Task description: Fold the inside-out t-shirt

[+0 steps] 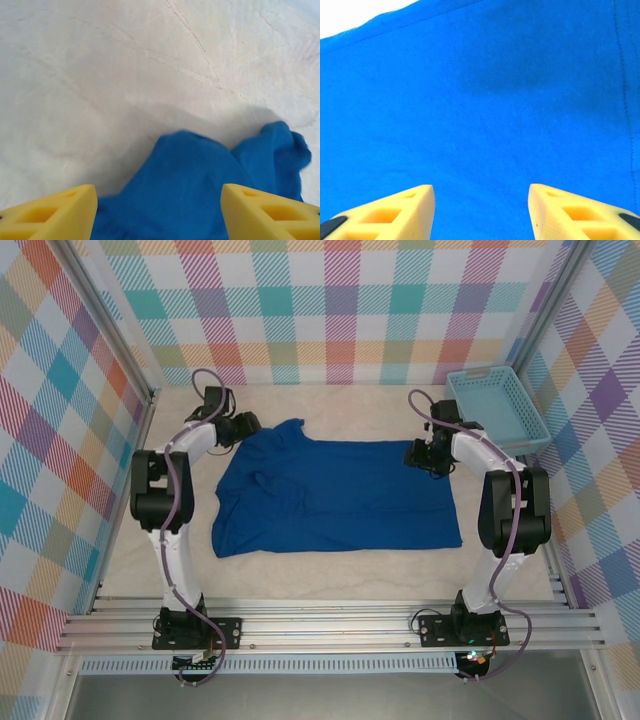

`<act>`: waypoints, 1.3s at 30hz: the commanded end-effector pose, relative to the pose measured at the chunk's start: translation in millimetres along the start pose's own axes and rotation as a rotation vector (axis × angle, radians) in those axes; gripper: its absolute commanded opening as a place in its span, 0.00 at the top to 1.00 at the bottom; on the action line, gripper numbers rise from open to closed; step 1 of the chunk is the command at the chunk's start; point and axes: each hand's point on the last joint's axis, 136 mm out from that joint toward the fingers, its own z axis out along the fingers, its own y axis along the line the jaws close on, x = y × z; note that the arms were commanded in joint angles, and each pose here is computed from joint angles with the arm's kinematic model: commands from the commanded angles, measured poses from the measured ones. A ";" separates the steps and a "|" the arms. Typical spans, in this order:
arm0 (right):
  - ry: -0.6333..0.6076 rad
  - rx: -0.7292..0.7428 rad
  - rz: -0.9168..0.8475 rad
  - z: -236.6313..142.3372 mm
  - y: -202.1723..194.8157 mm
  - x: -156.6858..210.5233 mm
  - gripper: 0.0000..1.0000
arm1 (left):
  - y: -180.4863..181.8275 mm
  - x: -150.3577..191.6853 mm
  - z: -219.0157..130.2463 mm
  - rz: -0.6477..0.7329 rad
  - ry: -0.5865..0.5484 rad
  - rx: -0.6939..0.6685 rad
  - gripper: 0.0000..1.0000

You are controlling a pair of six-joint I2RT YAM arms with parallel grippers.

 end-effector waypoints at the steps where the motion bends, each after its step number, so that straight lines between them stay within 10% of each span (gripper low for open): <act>1: -0.001 -0.035 -0.007 -0.1 7.6 2.3 0.48 | 3.0 14.1 24.1 0.051 0.136 0.023 0.32; 7: 0.005 -0.043 0.004 5.5 6.7 9.6 0.48 | -29.3 18.9 50.2 0.048 0.252 0.197 0.33; 29: 0.050 -0.034 0.011 25.3 -0.6 27.2 0.48 | -95.5 -22.9 37.1 0.105 0.230 0.498 0.99; 35: 0.059 -0.029 0.012 28.5 -2.5 30.3 0.48 | -102.0 -24.5 5.8 0.133 0.207 0.524 1.00; 39: 0.065 -0.035 0.011 30.8 -1.5 31.6 0.48 | -65.7 -24.3 8.5 0.173 0.159 0.297 0.92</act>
